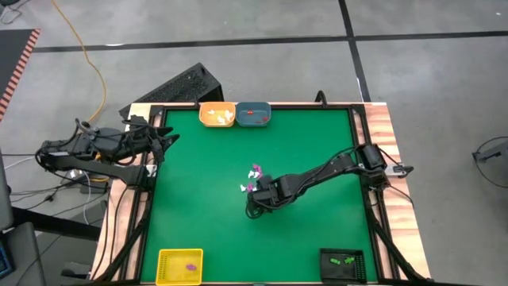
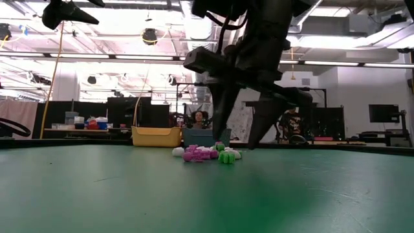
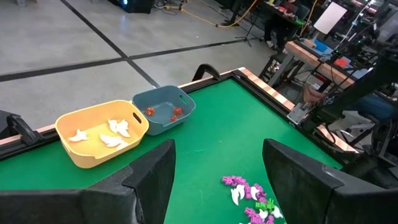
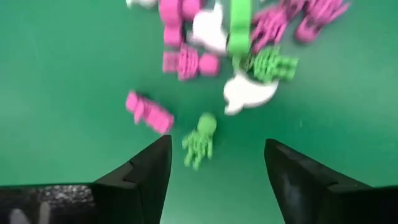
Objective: Sort Halloween decoration
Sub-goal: Put the green skeleton into the black bin
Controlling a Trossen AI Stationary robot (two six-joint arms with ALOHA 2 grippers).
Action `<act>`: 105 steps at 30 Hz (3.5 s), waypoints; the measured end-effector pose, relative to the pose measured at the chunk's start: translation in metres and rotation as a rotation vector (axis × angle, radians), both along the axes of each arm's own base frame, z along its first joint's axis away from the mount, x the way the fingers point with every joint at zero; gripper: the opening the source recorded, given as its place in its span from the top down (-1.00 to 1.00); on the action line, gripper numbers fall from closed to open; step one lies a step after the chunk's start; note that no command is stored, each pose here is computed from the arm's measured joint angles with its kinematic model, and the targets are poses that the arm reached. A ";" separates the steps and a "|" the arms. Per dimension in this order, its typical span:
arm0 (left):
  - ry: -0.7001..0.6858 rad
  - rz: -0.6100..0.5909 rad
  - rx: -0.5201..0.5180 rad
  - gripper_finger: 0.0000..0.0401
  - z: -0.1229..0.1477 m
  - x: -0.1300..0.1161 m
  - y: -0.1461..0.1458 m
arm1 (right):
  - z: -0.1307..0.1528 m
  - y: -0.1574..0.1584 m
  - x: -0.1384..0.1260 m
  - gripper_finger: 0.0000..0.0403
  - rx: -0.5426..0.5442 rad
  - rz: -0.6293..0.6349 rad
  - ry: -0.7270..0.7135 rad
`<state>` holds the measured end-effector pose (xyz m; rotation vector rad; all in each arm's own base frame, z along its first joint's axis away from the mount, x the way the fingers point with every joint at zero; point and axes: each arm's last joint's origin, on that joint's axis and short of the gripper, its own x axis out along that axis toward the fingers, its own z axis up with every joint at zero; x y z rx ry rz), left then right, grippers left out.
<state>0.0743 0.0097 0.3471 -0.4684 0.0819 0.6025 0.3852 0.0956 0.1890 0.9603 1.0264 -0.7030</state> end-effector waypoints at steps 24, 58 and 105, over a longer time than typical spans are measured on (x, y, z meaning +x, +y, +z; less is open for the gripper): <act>0.002 0.028 0.008 -0.15 0.000 0.000 0.001 | -0.029 0.019 0.008 -0.15 -0.060 -0.109 -0.028; 0.015 0.030 0.007 -0.15 -0.001 -0.001 0.001 | 0.001 0.045 0.002 0.73 -0.026 0.151 0.023; 0.019 0.060 0.016 -0.15 -0.002 -0.001 0.002 | 0.068 0.209 -0.167 0.52 0.109 0.499 0.640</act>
